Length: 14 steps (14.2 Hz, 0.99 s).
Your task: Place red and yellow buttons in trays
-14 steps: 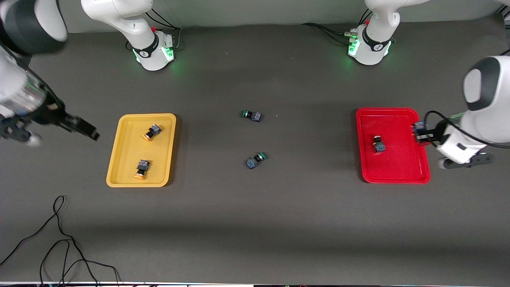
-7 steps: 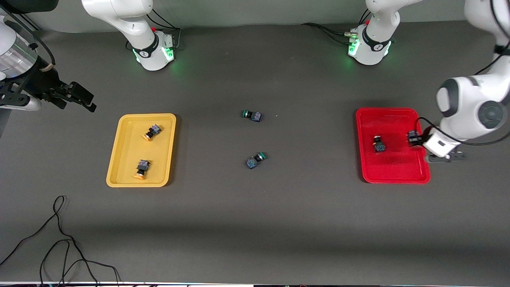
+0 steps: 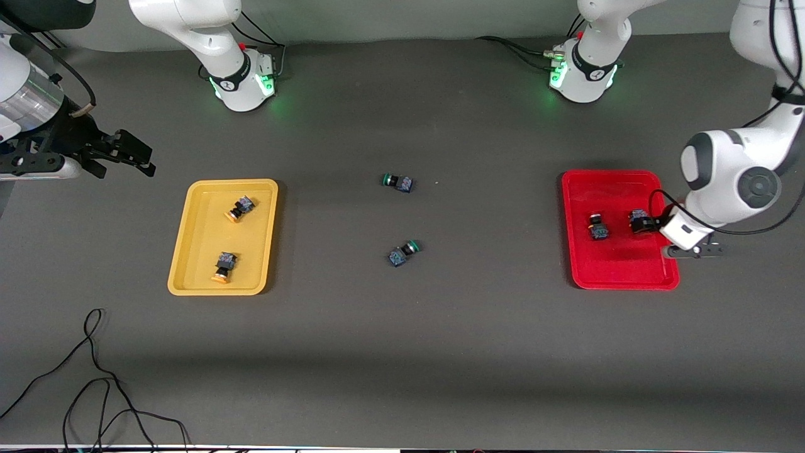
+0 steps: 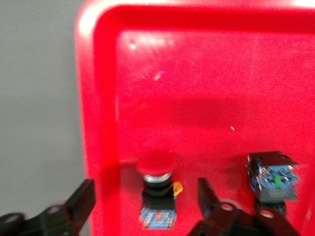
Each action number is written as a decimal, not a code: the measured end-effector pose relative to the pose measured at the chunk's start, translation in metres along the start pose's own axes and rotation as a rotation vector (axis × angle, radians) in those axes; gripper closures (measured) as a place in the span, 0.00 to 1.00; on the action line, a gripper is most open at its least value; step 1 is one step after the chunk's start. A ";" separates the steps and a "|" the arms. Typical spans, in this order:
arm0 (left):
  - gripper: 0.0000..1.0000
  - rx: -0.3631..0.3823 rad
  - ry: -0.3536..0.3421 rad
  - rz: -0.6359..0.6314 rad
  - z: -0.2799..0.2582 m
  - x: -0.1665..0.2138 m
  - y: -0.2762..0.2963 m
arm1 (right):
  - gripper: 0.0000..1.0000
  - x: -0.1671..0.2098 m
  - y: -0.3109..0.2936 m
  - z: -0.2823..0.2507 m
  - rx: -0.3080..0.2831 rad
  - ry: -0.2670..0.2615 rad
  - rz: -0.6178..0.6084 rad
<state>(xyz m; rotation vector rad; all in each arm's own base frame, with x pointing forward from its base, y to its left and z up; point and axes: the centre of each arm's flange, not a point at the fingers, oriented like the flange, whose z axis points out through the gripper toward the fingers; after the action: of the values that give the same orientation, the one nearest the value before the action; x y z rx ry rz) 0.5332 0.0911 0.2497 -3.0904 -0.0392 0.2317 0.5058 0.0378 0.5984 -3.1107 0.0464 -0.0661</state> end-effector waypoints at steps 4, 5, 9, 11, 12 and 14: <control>0.00 0.035 -0.070 0.010 -0.138 0.017 -0.012 | 0.00 0.001 0.000 -0.002 0.000 0.004 -0.004; 0.00 0.032 -0.074 0.014 -0.172 0.016 -0.009 | 0.00 0.001 0.000 -0.001 0.000 0.002 -0.004; 0.00 0.002 -0.075 0.054 -0.269 0.005 0.023 | 0.00 0.005 0.000 0.004 0.000 -0.004 -0.005; 0.00 -0.008 -0.036 0.087 -0.295 0.000 0.047 | 0.00 0.006 -0.001 -0.001 0.001 0.004 -0.006; 0.00 -0.003 -0.020 0.104 -0.304 -0.004 0.059 | 0.00 0.006 -0.001 -0.002 0.001 0.006 -0.006; 0.00 -0.001 0.006 0.128 -0.319 -0.014 0.080 | 0.00 0.006 -0.001 -0.004 0.002 0.010 -0.006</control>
<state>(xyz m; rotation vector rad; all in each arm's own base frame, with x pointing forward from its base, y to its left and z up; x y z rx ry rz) 0.5693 -0.0019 0.5635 -3.0976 0.1595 0.2272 0.5120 0.0381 0.6028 -3.1092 0.0378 -0.0812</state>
